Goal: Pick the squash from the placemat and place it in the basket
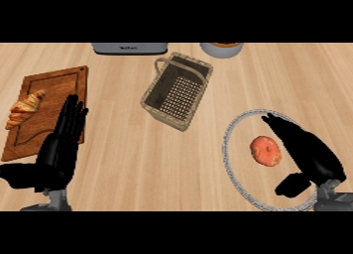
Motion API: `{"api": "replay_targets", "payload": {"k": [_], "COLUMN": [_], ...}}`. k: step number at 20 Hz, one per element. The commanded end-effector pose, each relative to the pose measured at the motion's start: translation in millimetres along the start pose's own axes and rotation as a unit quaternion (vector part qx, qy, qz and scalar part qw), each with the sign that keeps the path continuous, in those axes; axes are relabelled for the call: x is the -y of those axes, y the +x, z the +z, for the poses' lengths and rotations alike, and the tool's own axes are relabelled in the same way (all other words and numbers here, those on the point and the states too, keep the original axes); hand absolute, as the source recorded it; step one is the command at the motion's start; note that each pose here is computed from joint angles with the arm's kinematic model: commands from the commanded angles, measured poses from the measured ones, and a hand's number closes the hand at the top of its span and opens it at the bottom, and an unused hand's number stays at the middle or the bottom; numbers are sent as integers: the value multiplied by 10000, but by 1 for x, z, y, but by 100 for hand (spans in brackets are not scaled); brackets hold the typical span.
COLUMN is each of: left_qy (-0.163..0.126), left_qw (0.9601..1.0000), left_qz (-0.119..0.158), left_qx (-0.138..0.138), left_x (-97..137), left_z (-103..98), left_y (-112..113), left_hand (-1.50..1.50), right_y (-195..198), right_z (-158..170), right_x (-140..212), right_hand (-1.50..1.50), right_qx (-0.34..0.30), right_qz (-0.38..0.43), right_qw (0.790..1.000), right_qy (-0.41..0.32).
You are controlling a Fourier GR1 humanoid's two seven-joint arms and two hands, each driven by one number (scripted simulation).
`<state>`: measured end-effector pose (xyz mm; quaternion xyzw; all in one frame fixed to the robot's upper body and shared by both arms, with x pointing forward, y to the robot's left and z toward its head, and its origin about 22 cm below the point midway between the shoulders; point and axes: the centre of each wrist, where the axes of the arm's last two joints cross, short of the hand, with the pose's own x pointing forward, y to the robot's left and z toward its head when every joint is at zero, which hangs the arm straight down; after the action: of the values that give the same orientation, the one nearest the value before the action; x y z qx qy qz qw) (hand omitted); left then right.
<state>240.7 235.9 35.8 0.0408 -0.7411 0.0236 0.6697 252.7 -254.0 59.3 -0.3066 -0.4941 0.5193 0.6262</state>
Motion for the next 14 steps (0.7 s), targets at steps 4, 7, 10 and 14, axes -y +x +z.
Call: {"api": "replay_targets", "payload": {"k": [4, 7, 10, 14], "left_qy": [67, -43, -7, -52], "left_qw": [10000, 10000, 10000, 10000], "left_qz": [-27, 4, -39, -42], "left_qx": [34, 27, -51, 57], "left_x": [-2, 4, -4, 1], "left_z": [-10, -9, 1, 7], "left_y": [-31, -12, -1, 0], "left_hand": [0, 0, 0, 0], "right_y": [-4, 0, -22, -3], "right_z": [-8, -19, -34, -28], "right_x": [-5, -13, -7, -21], "right_hand": [-150, -150, -150, -150], "right_qx": [-73, -126, -126, -61], "right_qz": [63, 141, 6, -17], "right_qw": [9998, 9995, 9995, 9996], "right_qy": [190, 264, 294, 275]}}
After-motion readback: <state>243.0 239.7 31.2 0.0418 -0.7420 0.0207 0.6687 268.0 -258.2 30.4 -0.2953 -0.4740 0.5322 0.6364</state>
